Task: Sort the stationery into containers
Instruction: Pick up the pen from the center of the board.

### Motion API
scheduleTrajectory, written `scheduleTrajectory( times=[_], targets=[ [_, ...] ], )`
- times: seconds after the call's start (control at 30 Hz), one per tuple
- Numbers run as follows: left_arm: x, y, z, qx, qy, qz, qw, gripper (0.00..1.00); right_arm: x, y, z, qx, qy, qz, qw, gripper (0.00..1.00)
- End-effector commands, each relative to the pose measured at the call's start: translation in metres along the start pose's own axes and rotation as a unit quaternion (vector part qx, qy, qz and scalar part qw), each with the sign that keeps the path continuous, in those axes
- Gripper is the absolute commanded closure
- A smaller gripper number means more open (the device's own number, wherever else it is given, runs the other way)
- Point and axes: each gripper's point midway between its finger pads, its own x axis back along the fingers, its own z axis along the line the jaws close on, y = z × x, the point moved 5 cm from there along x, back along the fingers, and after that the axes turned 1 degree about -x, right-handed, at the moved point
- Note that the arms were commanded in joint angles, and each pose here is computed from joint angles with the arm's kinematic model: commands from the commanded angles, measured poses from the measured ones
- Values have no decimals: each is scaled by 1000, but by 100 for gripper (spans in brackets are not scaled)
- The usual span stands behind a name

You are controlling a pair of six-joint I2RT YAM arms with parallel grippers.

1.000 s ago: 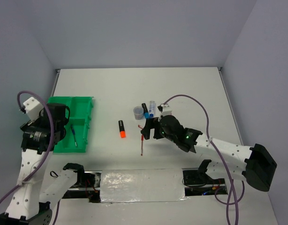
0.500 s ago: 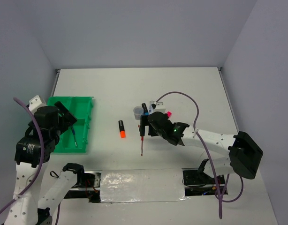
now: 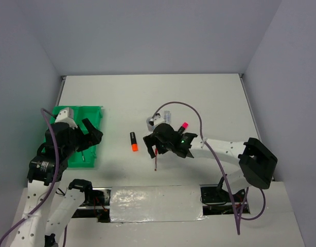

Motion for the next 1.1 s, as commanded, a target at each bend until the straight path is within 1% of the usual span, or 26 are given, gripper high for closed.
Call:
scheduleTrajectory(
  times=[0.0, 0.03, 0.07, 0.1, 0.13, 0.17, 0.27, 0.3, 0.33, 0.4, 0.43, 0.47, 0.5, 0.53, 0.6, 0.63, 0.67, 0.7, 0.73, 0.77, 0.8, 0.87, 0.93, 1.07],
  targets=[
    [0, -5, -12, -64, -73, 10, 995, 1, -4, 23, 22, 116, 75, -1, 990, 2],
    [2, -7, -13, -73, -86, 10, 994, 1, -4, 33, 25, 144, 79, -5, 986, 2],
    [4, -11, -16, -88, -114, 5, 990, 1, -9, 27, 25, 160, 83, 19, 983, 3],
    [5, -13, -17, -92, -126, 0, 988, 1, -10, 35, 30, 168, 89, 17, 982, 3],
    [11, -12, -20, -99, -146, -18, 984, 1, -16, 28, 25, 186, 84, 46, 978, 3],
    [12, -15, -22, -107, -161, -18, 981, 1, -18, 27, 24, 192, 79, 56, 977, 4],
    [16, -15, -23, -107, -171, -29, 979, 1, -26, 29, 19, 187, 38, 75, 979, 5],
    [15, -15, -21, -103, -162, -30, 981, 1, -28, 35, 18, 171, 19, 68, 983, 5],
    [13, -16, -21, -102, -161, -26, 981, 1, -31, 35, 16, 166, 10, 74, 983, 6],
    [11, -17, -20, -105, -160, -19, 981, 1, -34, 43, 17, 153, -8, 67, 986, 15],
    [9, -18, -20, -103, -158, -15, 982, 1, -38, 40, 17, 159, -7, 77, 984, 21],
    [9, -17, -20, -102, -156, -14, 982, 1, -38, 40, 18, 164, -2, 83, 983, 24],
    [8, -17, -18, -100, -148, -15, 984, 1, -38, 42, 19, 158, -2, 85, 984, 24],
    [7, -16, -17, -96, -139, -16, 985, 1, -37, 41, 12, 150, -31, 90, 984, 24],
    [4, -15, -13, -77, -120, -19, 990, 1, -35, 43, 8, 90, -62, 87, 990, 26],
    [3, -14, -10, -73, -108, -22, 991, 1, -30, 47, 1, 66, -96, 72, 991, 26],
    [3, -14, -11, -70, -107, -23, 992, 1, -28, 47, -1, 36, -111, 62, 991, 24],
    [2, -15, -11, -70, -109, -22, 991, 1, -28, 36, -2, -9, -121, 62, 991, 24],
    [3, -15, -11, -70, -109, -22, 991, 1, -26, 40, 0, -36, -113, 36, 992, 24],
    [2, -15, -11, -71, -110, -21, 991, 1, -29, 24, -4, -53, -114, 44, 991, 27],
    [3, -15, -11, -71, -111, -22, 991, 1, -31, 21, -2, -78, -108, 38, 990, 27],
    [3, -15, -11, -74, -113, -21, 991, 1, -38, 14, -2, -92, -113, 43, 988, 31],
    [2, -16, -11, -73, -111, -20, 991, 1, -43, 6, -2, -96, -119, 56, 987, 32],
    [2, -15, -12, -74, -113, -19, 991, 1, -41, -2, 4, -103, -120, 59, 986, 36]
  ],
)
